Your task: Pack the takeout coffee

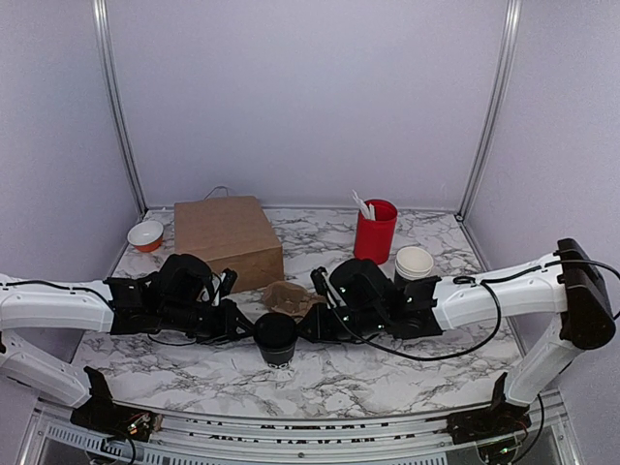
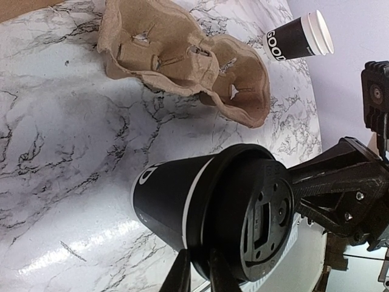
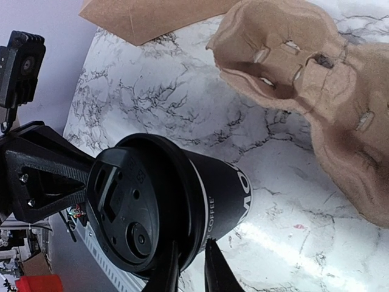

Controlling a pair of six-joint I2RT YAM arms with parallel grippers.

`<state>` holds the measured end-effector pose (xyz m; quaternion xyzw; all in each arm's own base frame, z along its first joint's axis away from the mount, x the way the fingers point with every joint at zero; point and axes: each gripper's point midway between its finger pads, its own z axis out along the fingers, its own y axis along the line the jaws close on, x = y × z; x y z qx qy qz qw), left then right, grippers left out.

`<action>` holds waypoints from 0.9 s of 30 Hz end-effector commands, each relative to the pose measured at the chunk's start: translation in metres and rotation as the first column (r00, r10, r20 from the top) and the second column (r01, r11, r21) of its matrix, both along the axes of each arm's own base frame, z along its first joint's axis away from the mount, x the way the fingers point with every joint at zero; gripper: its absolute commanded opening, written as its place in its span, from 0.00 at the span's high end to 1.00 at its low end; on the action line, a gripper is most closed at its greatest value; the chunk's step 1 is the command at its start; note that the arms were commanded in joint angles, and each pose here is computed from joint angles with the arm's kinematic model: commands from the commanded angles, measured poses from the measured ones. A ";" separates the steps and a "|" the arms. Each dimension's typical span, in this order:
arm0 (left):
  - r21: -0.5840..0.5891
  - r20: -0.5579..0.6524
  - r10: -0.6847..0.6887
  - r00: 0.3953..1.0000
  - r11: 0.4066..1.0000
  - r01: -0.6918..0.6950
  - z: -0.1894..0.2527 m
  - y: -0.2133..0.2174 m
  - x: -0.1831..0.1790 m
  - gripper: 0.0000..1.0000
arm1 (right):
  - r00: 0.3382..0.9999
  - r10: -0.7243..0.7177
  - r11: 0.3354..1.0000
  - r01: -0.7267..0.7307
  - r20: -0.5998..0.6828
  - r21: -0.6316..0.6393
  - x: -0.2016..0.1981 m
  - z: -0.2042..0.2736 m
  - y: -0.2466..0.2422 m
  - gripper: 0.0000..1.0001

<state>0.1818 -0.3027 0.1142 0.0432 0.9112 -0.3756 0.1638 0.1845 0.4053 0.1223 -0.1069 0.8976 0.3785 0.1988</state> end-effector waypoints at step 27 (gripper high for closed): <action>0.102 0.065 -0.067 0.996 0.993 0.060 0.032 -0.004 0.004 0.84 | 0.993 -0.004 0.996 0.016 0.119 -0.092 0.017 0.043 0.007 0.78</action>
